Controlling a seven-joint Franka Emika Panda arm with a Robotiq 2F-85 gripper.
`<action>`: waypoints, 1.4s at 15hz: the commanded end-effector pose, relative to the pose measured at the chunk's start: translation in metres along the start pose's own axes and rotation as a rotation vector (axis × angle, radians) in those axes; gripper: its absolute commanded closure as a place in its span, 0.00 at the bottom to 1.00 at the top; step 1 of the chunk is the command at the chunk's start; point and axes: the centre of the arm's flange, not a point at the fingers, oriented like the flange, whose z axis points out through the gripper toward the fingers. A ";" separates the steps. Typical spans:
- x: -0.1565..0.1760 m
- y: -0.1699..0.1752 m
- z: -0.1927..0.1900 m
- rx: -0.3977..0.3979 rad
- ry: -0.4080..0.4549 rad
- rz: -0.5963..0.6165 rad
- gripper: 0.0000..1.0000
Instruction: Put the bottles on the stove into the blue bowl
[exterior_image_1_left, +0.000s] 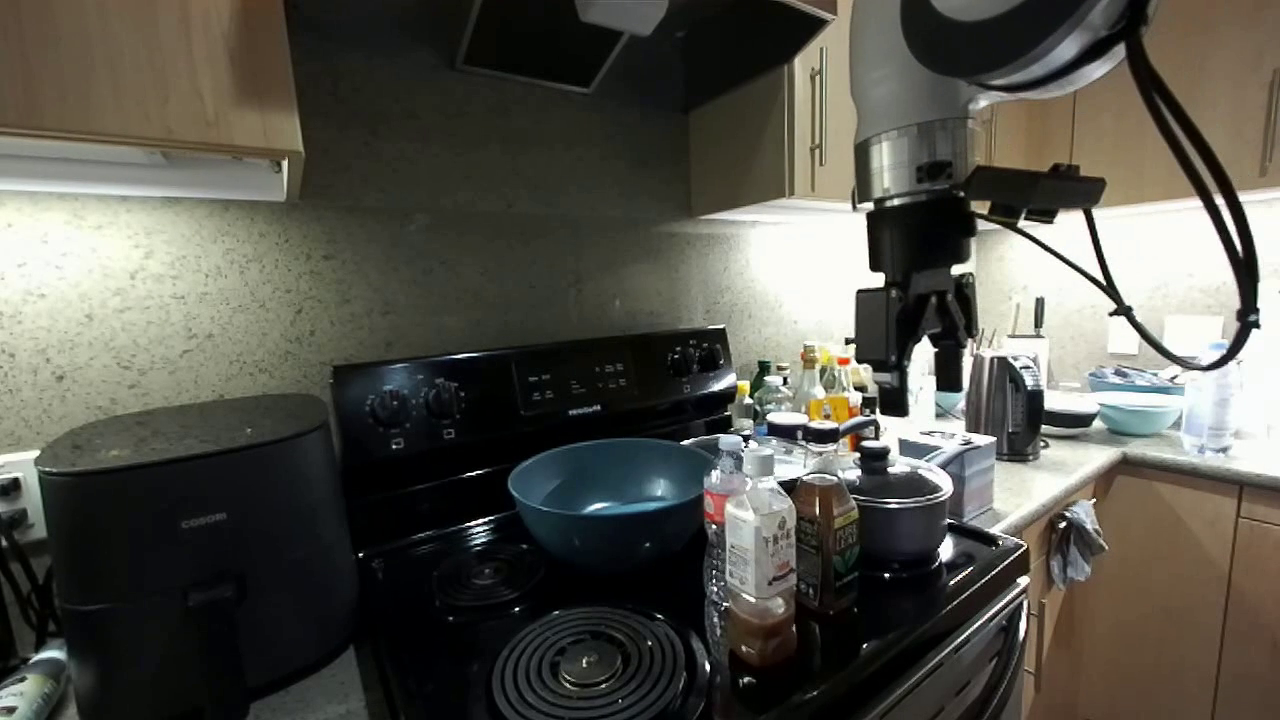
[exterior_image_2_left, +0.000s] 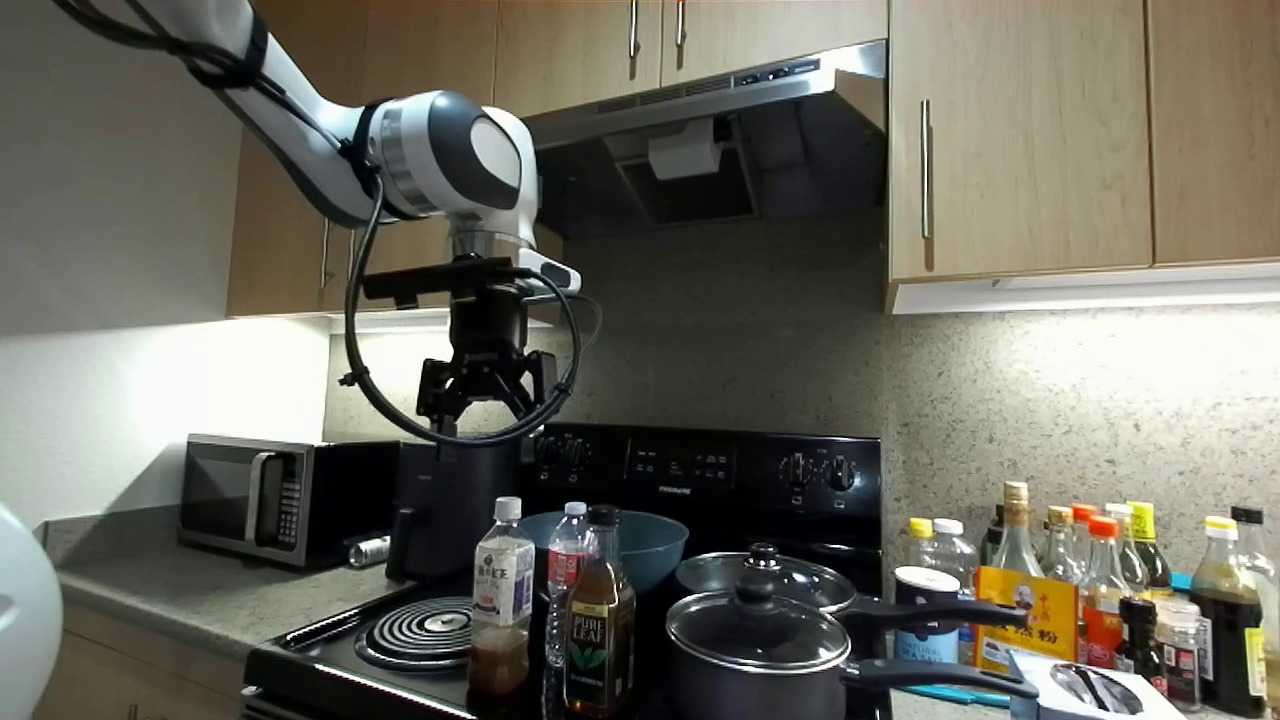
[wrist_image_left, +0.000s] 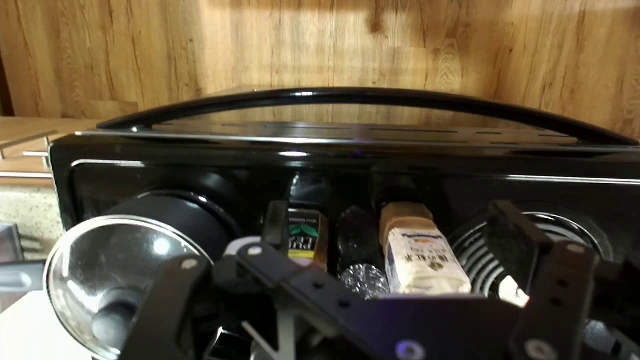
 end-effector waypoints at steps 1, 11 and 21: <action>0.033 -0.044 -0.017 0.002 0.043 -0.035 0.00; 0.030 -0.077 -0.007 -0.012 0.029 -0.116 0.00; 0.082 -0.094 0.035 0.041 -0.031 -0.160 0.00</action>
